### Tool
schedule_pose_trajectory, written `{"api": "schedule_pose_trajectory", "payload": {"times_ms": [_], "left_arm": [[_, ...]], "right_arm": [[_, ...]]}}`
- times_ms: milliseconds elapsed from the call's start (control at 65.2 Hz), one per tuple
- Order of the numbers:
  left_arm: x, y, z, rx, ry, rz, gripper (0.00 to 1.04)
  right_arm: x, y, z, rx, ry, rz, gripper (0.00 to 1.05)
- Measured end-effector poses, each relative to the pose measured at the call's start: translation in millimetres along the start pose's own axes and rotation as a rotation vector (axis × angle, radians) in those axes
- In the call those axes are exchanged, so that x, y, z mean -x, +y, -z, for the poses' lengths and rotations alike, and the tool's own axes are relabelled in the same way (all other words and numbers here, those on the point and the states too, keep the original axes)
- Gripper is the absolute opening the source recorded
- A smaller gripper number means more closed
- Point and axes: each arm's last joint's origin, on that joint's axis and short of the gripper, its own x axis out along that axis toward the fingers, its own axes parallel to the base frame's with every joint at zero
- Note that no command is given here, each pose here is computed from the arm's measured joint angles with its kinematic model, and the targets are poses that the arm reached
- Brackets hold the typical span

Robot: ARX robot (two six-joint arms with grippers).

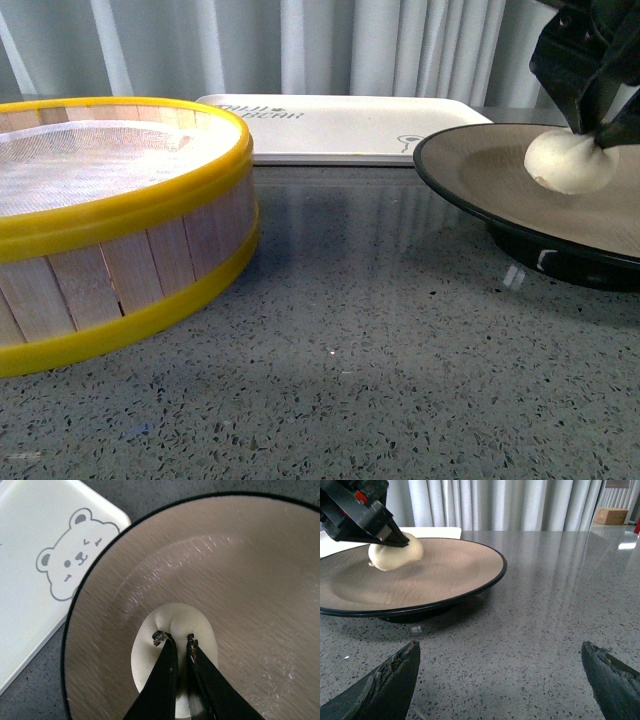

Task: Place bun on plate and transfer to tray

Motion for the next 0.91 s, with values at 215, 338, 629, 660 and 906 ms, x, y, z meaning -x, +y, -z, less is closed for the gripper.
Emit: {"api": "schedule_pose_trajectory", "payload": {"times_ms": [215,338,629,660,906], "left_arm": [[-8,-6,3,-0.010,0.026,0.024,0.04],[-8,-7,2,-0.012,0.031,0.030,0.04],[-5,-6,-5,0.007,0.019,0.042,0.30],[-5,-5,-6,0.010,0.018,0.043,0.33],[3,-2,-16,0.031,-0.004,0.055,0.81]], "right_arm": [[0,0,0,0.000,0.000,0.000,0.96],[0,0,0,0.000,0.000,0.000,0.96],[0,0,0,0.000,0.000,0.000,0.96],[0,0,0,0.000,0.000,0.000,0.96],[0,0,0,0.000,0.000,0.000,0.96]]}}
